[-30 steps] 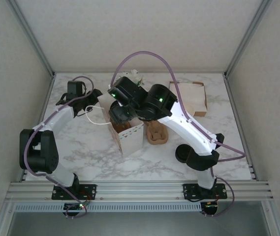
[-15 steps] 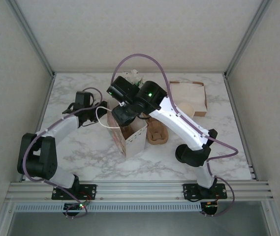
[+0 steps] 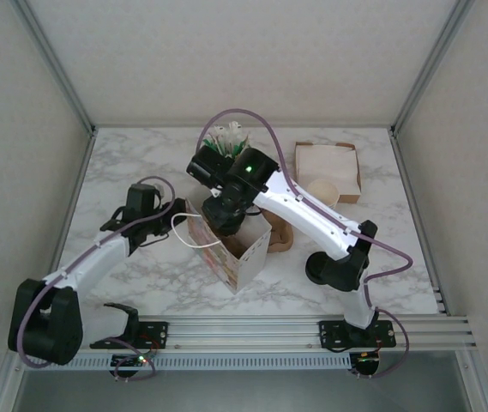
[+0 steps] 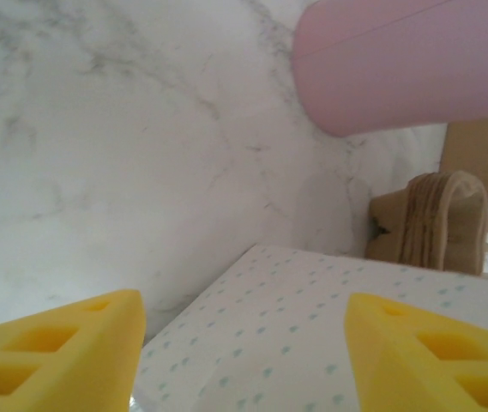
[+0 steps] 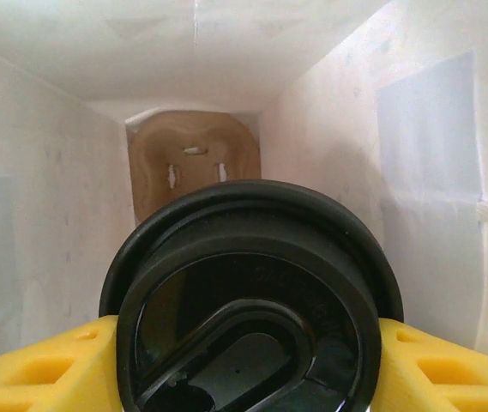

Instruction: Pack the takeout coffee

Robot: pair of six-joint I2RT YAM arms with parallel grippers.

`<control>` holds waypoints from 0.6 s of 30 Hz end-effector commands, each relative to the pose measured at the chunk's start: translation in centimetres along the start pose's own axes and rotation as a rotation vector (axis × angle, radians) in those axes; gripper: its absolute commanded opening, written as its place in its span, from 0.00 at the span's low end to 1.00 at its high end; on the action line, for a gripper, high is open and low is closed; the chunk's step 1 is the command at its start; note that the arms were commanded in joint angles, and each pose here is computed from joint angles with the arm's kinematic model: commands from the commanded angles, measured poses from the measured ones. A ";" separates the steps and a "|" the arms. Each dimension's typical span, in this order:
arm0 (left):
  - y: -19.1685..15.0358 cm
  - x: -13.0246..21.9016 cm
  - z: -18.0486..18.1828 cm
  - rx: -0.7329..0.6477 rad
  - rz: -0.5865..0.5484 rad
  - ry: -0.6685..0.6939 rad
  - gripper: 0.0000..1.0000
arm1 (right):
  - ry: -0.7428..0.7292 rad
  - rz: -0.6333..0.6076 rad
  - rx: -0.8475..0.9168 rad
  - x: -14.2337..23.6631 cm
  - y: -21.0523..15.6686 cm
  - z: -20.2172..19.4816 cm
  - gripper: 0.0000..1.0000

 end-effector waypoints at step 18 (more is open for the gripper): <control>0.3 1.2 2.5 0.061 -0.058 0.166 0.63 | 0.072 0.035 0.041 -0.6 -1.7 1.3 0.53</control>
Point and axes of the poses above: each hand's point on the last joint's axis, 136 mm out from that joint toward the fingers, its own x axis back along the fingers, its own z axis along the line the jaws close on, y = z × x, the point moved 5 cm from there along x, back along the fingers
